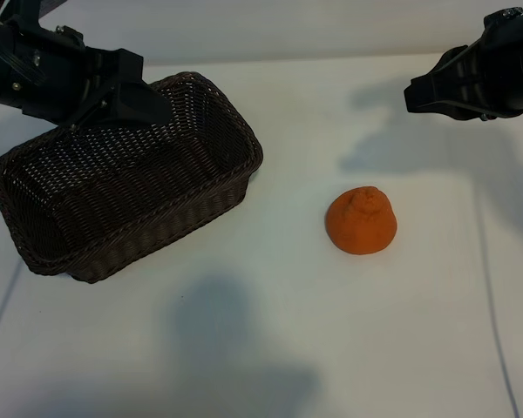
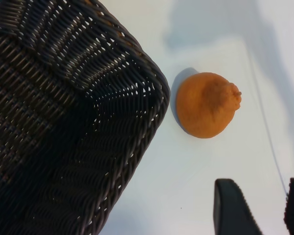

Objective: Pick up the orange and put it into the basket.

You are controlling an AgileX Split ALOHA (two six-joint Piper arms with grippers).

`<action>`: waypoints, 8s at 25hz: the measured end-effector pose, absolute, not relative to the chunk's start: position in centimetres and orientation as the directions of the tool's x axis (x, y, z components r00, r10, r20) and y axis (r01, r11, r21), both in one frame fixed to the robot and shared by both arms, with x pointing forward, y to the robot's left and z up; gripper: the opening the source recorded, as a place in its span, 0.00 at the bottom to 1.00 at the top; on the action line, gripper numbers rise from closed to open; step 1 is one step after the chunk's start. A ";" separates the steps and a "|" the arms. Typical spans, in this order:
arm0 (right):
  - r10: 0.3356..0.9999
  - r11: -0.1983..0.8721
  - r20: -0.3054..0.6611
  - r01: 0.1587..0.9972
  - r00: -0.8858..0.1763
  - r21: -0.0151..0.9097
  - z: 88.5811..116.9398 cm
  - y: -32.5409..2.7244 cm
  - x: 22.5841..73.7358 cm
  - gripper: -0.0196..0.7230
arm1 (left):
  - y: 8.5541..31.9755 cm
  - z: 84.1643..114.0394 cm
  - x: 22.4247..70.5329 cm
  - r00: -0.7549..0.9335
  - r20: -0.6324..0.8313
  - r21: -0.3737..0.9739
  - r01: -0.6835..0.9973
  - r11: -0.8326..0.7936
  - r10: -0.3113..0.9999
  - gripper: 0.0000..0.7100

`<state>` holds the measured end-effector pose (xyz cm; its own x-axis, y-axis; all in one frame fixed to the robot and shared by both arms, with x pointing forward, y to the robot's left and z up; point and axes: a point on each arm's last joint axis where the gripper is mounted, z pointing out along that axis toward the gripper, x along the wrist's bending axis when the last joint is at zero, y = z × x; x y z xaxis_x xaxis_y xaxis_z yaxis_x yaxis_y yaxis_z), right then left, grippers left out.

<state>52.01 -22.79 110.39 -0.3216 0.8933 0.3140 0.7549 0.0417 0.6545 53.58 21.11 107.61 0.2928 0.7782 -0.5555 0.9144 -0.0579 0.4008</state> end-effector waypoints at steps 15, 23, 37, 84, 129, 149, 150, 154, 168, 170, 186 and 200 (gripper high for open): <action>0.893 0.042 0.314 0.755 -0.322 0.655 110.4 -22.8 52.0 0.34 | 21.1 107.6 53.6 0.292 -0.557 0.401 0.914 -0.056 0.777 0.46; 0.893 0.042 0.314 0.755 -0.322 0.655 110.4 -22.8 52.0 0.34 | 21.1 107.6 53.6 0.292 -0.555 0.407 0.912 -0.052 0.779 0.46; 0.894 0.039 0.312 0.752 -0.320 0.659 110.4 -22.8 52.1 0.34 | 21.2 107.7 54.1 0.288 -0.540 0.442 0.897 -0.025 0.791 0.46; 0.894 0.068 0.303 0.768 -0.331 0.637 110.2 -22.8 51.8 0.34 | 35.2 109.5 49.1 -0.209 -0.305 0.236 0.929 0.286 0.929 0.49; 0.895 0.063 0.300 0.762 -0.329 0.645 110.2 -22.8 51.9 0.34 | 37.8 97.6 55.8 -0.449 -0.278 -0.002 0.884 0.467 0.849 0.64; 0.896 0.063 0.300 0.761 -0.328 0.645 110.2 -22.9 51.9 0.34 | 33.5 92.0 54.0 -0.433 -0.229 -0.118 0.901 0.417 0.872 0.64; 0.896 0.063 0.300 0.761 -0.328 0.645 110.2 -22.9 51.9 0.34 | 33.5 91.9 53.9 -0.434 -0.229 -0.119 0.901 0.417 0.871 0.64; 0.896 0.063 0.300 0.761 -0.328 0.645 110.2 -22.9 51.9 0.34 | 33.5 91.8 53.9 -0.440 -0.233 -0.118 0.898 0.424 0.867 0.55; 0.896 0.064 0.300 0.761 -0.329 0.646 110.2 -22.9 51.9 0.34 | 33.3 91.9 53.8 -0.420 -0.250 -0.124 0.907 0.402 0.872 0.22; 0.896 0.063 0.300 0.761 -0.329 0.645 110.2 -22.9 51.9 0.34 | 33.3 91.9 53.7 -0.417 -0.250 -0.133 0.909 0.396 0.874 0.22; 0.896 0.064 0.299 0.761 -0.329 0.646 110.2 -22.9 51.9 0.34 | 33.5 100.0 54.9 -0.304 -0.277 -0.032 0.951 0.308 0.911 0.21; 0.896 0.064 0.299 0.761 -0.329 0.646 110.2 -22.9 51.9 0.34 | 33.3 101.0 54.9 -0.262 -0.287 -0.050 0.965 0.259 0.921 0.21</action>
